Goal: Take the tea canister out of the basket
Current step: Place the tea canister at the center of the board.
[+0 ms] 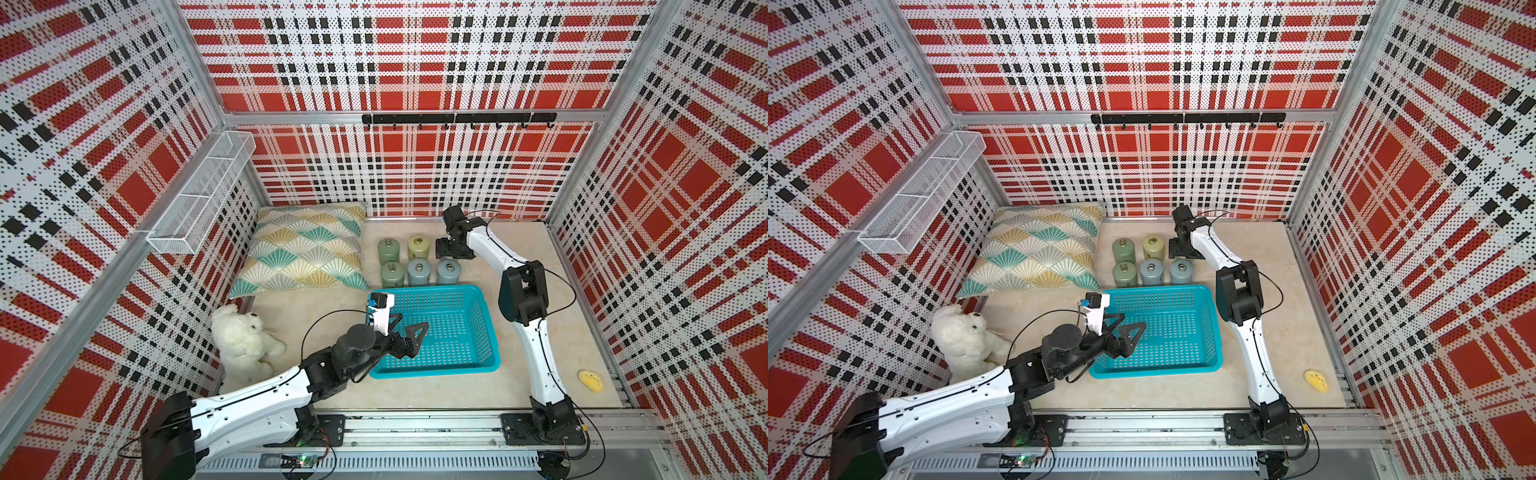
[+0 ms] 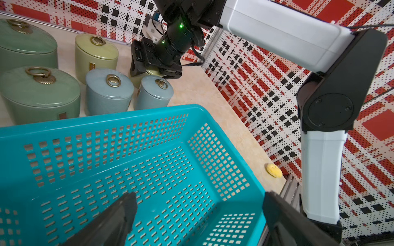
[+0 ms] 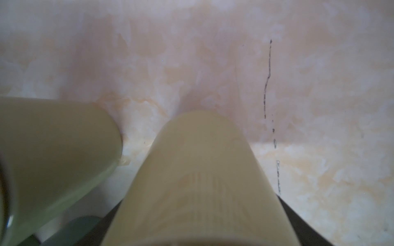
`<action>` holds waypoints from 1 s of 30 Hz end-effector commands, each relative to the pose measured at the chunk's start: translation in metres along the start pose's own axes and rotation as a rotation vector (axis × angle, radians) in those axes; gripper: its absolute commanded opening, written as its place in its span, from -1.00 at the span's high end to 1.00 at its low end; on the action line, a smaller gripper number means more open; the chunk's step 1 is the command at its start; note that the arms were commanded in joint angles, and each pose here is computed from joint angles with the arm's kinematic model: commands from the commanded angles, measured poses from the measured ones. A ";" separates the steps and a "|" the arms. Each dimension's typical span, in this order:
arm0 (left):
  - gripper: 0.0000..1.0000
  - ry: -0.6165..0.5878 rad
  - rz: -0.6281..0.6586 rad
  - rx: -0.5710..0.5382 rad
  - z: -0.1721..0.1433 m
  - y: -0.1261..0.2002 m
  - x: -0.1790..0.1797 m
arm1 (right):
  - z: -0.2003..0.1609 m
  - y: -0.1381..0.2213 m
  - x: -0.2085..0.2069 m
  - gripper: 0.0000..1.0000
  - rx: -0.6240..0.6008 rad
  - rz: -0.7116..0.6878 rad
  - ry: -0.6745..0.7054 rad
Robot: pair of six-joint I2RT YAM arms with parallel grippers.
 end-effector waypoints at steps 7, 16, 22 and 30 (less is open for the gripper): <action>-0.98 -0.015 -0.018 -0.015 0.009 -0.003 -0.009 | 0.008 -0.004 0.007 -0.67 -0.026 0.038 0.020; -0.98 -0.013 -0.009 -0.016 0.009 -0.003 -0.005 | 0.015 0.002 0.014 -0.91 -0.064 0.102 0.000; -0.98 -0.012 -0.006 -0.014 0.009 -0.004 -0.003 | 0.019 0.009 0.017 -1.00 -0.089 0.133 -0.013; -0.98 -0.007 0.000 -0.024 0.012 -0.003 0.000 | 0.026 0.037 0.016 -1.00 -0.146 0.151 -0.027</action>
Point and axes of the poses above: each gripper's point midway between its finger pads, its own y axis back along the fingers, its own x axis along the line the jaws close on, z = x × y, the point moved 5 cm from there along y, back along the fingers, and after that the axes turned 12 degrees about y, right-handed, at the moved point
